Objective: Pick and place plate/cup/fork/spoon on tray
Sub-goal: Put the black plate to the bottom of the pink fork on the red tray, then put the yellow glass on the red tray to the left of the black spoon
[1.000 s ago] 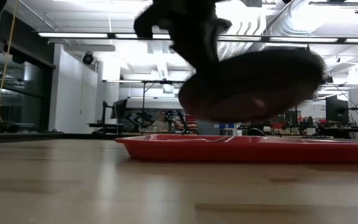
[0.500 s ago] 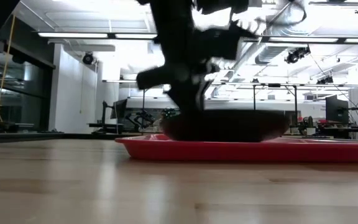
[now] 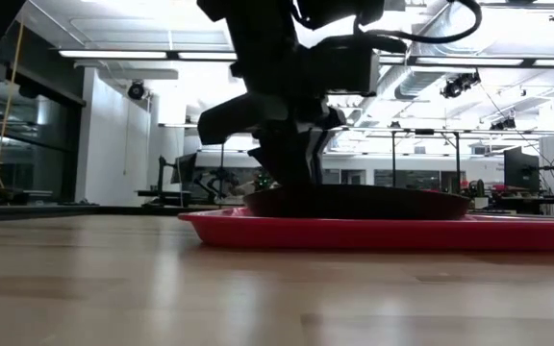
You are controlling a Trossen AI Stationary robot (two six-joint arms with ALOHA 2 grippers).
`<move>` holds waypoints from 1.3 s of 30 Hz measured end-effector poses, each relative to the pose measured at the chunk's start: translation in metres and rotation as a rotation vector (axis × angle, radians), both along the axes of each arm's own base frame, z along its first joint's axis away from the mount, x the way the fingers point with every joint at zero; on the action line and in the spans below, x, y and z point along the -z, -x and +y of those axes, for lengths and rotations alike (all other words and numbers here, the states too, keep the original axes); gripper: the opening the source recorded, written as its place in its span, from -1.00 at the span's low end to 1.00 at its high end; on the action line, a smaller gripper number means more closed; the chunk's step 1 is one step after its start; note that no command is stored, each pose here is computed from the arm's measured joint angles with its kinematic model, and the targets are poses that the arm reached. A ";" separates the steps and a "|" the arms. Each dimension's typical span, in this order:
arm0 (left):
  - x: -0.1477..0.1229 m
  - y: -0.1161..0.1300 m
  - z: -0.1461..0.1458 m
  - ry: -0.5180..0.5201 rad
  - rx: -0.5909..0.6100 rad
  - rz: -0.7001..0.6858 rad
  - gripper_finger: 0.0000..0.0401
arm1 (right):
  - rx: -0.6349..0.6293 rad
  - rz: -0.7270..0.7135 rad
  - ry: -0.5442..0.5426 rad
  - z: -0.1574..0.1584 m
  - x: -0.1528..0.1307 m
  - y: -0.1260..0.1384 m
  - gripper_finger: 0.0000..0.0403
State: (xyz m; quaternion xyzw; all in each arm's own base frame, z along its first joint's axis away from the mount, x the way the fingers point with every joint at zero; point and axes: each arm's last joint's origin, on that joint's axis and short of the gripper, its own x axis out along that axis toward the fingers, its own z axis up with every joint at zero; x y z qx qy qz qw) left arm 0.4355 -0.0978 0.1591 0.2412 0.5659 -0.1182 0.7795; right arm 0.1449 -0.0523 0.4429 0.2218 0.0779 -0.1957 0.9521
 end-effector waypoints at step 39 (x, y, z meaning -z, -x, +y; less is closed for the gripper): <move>-0.050 0.000 0.020 0.047 -0.137 0.137 0.27 | 0.003 -0.003 -0.008 0.000 0.000 0.000 0.14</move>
